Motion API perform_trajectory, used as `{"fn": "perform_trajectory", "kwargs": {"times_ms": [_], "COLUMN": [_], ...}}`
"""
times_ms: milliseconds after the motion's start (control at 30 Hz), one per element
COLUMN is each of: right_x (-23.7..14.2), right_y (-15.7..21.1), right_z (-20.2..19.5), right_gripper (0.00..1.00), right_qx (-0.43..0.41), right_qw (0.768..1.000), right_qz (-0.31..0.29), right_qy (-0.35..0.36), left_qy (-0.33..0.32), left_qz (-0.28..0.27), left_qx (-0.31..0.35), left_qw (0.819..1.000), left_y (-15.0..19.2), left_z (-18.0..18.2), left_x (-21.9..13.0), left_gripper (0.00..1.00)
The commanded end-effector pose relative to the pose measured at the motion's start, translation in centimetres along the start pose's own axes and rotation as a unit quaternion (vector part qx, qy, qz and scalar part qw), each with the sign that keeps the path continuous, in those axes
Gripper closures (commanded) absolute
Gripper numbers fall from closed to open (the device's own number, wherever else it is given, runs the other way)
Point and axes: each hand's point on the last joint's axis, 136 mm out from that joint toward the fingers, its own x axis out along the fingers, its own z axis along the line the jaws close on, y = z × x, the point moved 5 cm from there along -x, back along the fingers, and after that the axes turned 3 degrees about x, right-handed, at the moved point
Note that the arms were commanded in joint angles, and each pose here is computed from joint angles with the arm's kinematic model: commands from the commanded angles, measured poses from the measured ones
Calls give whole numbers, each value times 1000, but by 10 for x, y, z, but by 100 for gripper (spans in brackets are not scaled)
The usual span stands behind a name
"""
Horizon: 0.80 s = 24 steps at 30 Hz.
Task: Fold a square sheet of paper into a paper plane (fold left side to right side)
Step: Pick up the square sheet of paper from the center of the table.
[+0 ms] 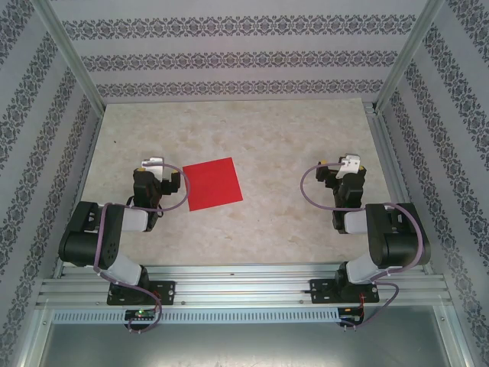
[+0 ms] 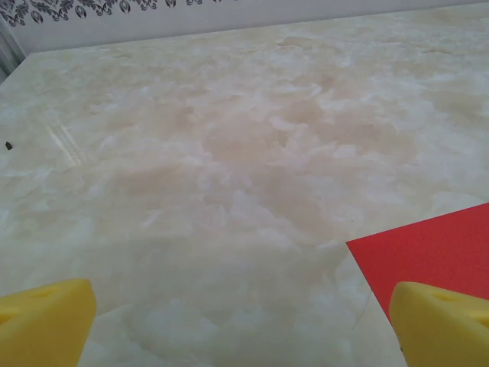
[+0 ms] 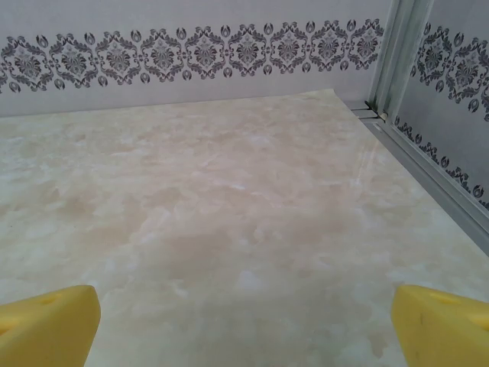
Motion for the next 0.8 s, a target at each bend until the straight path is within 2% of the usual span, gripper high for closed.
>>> {"fn": "perform_trajectory", "kwargs": {"times_ms": [0, 767], "right_x": [4, 4], "right_y": [-6, -7], "right_z": [1, 1], "right_gripper": [2, 2], "right_qx": [-2, 0], "right_qw": [1000, 1000], "right_qz": [-10, -9], "right_qy": [-9, -12], "left_qy": [1, 1], "left_qz": [-33, -33], "left_qx": [-1, -1], "left_qw": [999, 999], "left_y": [-16, -16], "left_z": [3, 3], "left_x": [4, 4], "left_gripper": [0, 0]}}
